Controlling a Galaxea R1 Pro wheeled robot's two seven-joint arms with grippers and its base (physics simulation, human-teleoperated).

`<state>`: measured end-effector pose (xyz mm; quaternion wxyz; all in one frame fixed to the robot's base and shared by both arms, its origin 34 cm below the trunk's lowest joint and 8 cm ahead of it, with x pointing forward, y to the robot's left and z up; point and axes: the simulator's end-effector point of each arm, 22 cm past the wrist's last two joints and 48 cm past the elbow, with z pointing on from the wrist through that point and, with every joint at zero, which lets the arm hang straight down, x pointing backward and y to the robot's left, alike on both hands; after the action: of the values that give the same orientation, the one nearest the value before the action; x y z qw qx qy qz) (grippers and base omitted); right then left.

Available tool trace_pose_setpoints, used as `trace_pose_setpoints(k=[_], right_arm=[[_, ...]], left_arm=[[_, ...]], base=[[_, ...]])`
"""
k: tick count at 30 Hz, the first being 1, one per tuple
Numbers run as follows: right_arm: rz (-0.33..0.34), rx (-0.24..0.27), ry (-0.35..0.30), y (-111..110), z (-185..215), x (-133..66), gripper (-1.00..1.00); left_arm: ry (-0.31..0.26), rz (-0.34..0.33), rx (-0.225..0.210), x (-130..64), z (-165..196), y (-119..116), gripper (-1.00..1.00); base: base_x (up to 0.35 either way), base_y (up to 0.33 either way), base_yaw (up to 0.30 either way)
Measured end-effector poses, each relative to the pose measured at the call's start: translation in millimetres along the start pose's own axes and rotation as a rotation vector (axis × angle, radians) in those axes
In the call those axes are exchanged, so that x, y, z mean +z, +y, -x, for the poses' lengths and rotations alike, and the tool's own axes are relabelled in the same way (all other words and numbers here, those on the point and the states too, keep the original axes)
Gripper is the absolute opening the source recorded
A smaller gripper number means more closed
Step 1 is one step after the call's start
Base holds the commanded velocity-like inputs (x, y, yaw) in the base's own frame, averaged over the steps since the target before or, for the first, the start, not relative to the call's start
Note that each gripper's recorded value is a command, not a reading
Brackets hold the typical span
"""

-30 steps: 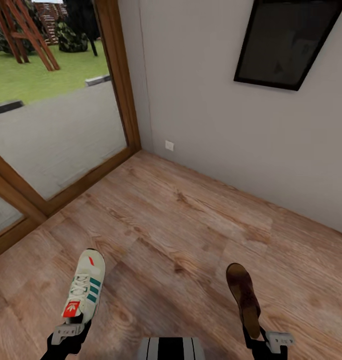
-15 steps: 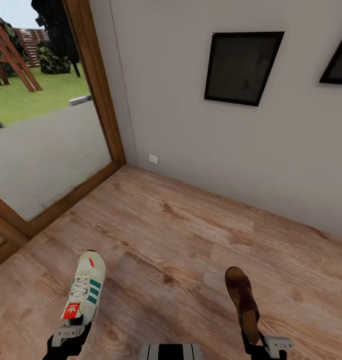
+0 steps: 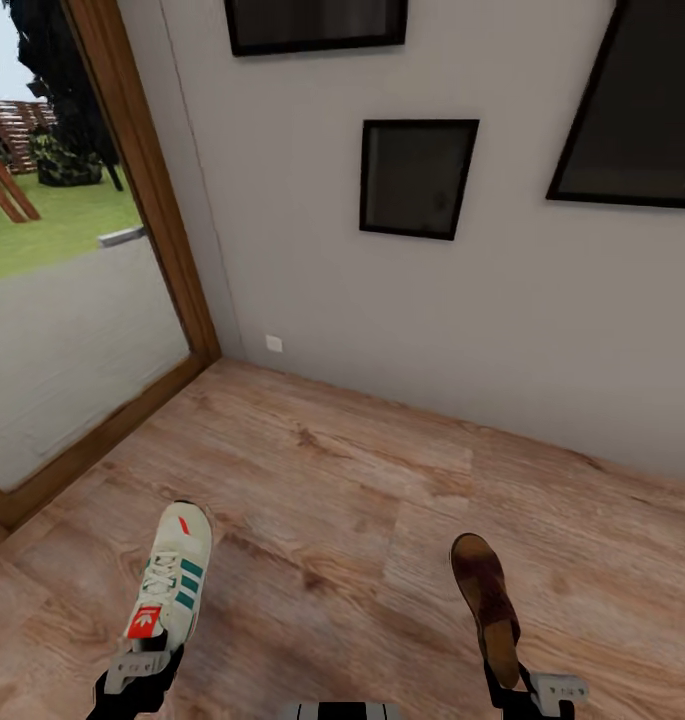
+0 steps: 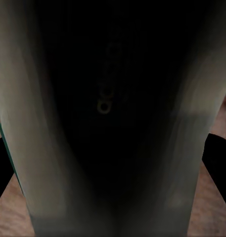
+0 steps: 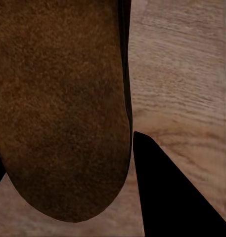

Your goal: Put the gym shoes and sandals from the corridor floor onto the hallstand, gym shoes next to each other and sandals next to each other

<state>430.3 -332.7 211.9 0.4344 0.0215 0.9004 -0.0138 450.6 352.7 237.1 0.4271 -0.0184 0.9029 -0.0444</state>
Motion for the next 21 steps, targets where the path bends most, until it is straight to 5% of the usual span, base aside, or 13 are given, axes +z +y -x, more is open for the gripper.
trace_pose_setpoints(k=[21], right_arm=[[0.003, 0.005, -0.088, 2.1, 41.9, -2.1, -1.00]], left_arm=[[-0.071, -0.010, -0.005, -5.9, 32.8, -6.4, -1.00]], base=[[0.000, 0.000, -0.295]])
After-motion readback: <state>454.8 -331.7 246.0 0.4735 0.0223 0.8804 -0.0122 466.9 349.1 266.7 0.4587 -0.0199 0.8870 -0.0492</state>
